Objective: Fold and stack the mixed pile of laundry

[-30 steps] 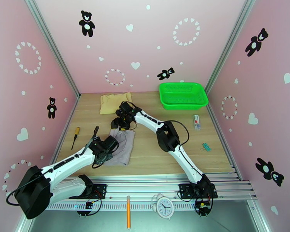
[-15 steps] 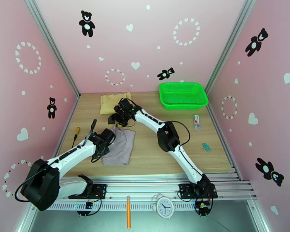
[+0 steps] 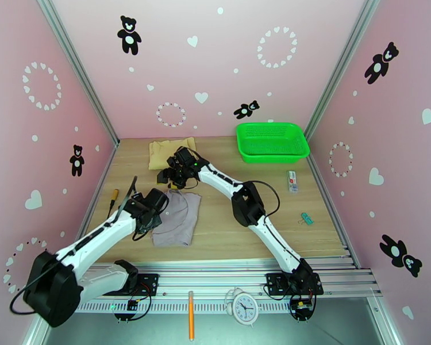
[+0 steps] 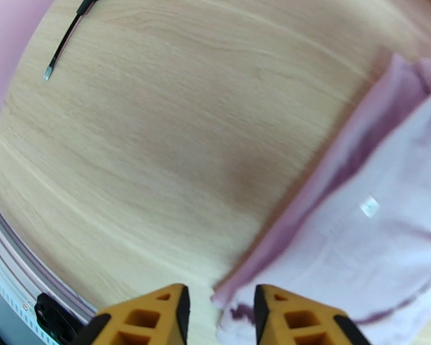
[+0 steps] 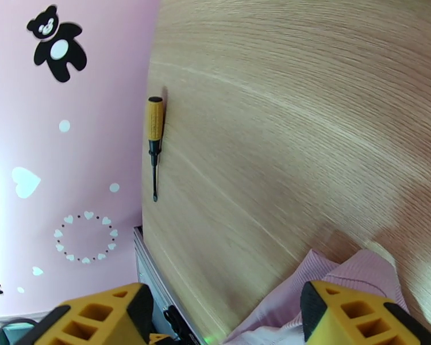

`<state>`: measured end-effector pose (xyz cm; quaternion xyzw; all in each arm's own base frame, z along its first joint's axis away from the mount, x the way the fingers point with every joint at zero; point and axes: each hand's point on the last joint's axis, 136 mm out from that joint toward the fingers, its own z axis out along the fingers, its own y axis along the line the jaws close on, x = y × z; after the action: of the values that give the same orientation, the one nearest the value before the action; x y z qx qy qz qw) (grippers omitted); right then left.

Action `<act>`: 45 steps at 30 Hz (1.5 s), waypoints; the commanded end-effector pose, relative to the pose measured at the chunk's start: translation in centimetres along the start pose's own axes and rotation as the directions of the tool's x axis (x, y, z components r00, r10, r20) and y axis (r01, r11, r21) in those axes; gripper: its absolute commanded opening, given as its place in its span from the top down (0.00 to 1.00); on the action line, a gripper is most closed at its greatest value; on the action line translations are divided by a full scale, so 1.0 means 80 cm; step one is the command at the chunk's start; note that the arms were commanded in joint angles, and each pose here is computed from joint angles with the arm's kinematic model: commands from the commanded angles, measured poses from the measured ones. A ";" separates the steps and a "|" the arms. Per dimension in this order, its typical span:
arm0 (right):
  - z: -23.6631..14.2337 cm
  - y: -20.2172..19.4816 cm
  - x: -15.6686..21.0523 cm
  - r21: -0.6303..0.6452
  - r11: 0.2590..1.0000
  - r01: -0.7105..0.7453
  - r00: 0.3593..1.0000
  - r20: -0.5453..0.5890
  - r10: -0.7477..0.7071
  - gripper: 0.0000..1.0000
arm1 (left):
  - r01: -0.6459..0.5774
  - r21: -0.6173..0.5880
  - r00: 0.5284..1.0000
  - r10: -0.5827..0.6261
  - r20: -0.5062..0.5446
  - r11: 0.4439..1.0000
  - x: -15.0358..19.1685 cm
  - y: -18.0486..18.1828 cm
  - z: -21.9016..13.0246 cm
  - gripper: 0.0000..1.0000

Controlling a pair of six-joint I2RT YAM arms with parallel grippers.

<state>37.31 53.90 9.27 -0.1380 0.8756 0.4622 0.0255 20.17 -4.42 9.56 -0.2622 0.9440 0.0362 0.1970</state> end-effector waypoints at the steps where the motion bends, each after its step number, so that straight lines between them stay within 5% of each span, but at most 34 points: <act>1: -0.053 0.043 -0.002 -0.027 0.990 0.138 0.990 -0.002 -0.138 0.26 | 0.058 0.103 0.996 -0.051 -0.069 0.993 0.025 0.002 -0.031 0.52; 8: -0.121 0.040 0.033 0.019 0.957 0.288 0.953 -0.098 -0.285 0.26 | 0.124 0.240 0.982 -0.083 -0.171 0.963 0.081 -0.035 -0.029 0.39; 15: -0.166 -0.039 0.060 0.099 0.912 0.398 0.906 -0.201 -0.373 0.22 | 0.218 0.281 0.960 -0.153 -0.235 0.935 0.127 -0.080 -0.004 0.16; 27: -0.114 -0.130 0.084 0.144 0.889 0.434 0.873 -0.313 -0.375 0.26 | 0.446 0.254 0.890 -0.394 -0.232 0.858 0.130 -0.049 0.064 0.12; 35: -0.075 -0.136 0.063 0.153 0.878 0.454 0.866 -0.308 -0.394 0.32 | 0.417 0.187 0.900 -0.375 -0.224 0.889 0.105 -0.034 0.083 0.14; 45: -0.075 -0.162 0.108 0.276 0.913 0.301 0.933 -0.283 -0.222 0.41 | 0.270 0.097 0.953 -0.251 -0.169 0.958 0.041 -0.058 0.098 0.16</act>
<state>35.41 42.02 2.82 -0.3548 0.8753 0.3263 0.0395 17.18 -11.94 1.63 -0.4185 0.9006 -0.1174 0.0087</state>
